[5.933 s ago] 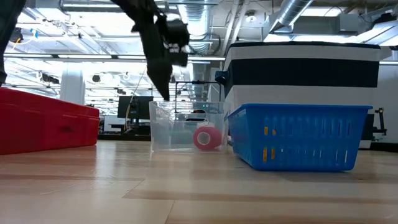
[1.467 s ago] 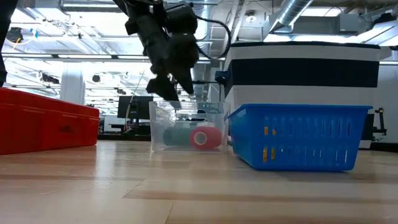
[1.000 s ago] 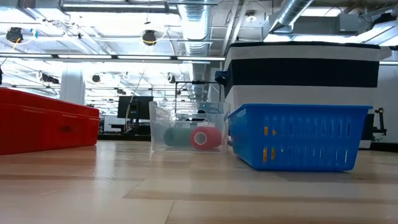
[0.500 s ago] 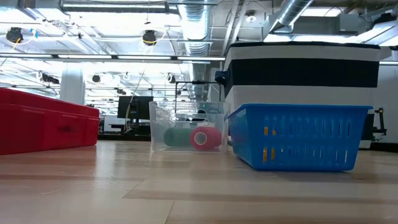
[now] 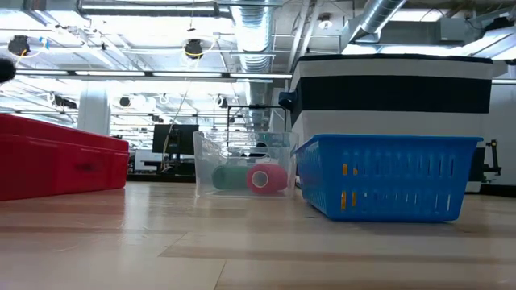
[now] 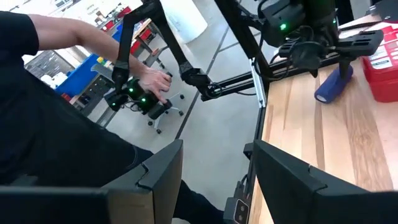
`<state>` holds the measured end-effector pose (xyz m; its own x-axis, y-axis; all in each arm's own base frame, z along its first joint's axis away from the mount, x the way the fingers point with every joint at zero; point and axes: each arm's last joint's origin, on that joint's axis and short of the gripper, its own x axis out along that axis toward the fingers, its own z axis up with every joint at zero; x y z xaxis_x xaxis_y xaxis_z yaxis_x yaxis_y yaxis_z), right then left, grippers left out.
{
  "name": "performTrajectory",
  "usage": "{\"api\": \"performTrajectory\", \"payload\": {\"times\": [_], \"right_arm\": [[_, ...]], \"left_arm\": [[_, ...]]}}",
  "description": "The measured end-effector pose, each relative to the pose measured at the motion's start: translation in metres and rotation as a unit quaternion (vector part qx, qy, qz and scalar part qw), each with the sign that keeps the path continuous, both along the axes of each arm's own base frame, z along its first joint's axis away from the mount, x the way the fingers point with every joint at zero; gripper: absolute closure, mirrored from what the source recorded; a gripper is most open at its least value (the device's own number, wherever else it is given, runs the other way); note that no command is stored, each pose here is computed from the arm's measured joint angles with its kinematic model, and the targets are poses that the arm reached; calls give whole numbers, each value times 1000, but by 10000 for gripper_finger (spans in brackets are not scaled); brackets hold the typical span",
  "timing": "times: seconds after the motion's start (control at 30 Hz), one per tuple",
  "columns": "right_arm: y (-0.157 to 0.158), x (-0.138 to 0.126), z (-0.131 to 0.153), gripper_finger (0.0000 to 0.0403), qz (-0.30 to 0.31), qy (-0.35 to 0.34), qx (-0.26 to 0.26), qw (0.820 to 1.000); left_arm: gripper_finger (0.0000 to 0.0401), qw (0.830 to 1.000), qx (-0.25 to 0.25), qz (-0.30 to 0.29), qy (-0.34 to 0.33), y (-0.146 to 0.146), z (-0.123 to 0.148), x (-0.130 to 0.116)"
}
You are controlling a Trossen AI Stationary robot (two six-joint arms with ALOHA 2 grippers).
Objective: Pick & Place Medicine items
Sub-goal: Put the blue bandage into the white transparent bin
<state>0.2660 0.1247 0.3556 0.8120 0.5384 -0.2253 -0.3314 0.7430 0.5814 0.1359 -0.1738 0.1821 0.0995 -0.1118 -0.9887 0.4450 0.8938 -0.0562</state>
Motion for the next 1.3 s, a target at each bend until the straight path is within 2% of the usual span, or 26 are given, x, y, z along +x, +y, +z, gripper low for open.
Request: {"api": "performTrajectory", "payload": {"times": [0.13, 0.43, 0.7, 0.97, 1.3], "right_arm": [[0, 0, 0, 212, 0, 1, 1, 1000], [0, 0, 0, 212, -2, 4, 8, 1000], [-1, 0, 0, 212, -4, 4, 8, 1000], [-2, 1, 0, 212, -7, 4, 8, 1000], [-4, 2, 0, 212, -11, 6, 7, 1000]], "left_arm": [[138, 1000, 0, -2, -4, 7, -11, -9], [152, 999, -13, -4, -33, 12, -24, -12], [186, 999, -14, -2, -47, 11, -25, -11], [221, 998, -47, -1, -47, 6, -25, -9], [274, 998, -55, 7, -37, 6, -25, -9]]}}
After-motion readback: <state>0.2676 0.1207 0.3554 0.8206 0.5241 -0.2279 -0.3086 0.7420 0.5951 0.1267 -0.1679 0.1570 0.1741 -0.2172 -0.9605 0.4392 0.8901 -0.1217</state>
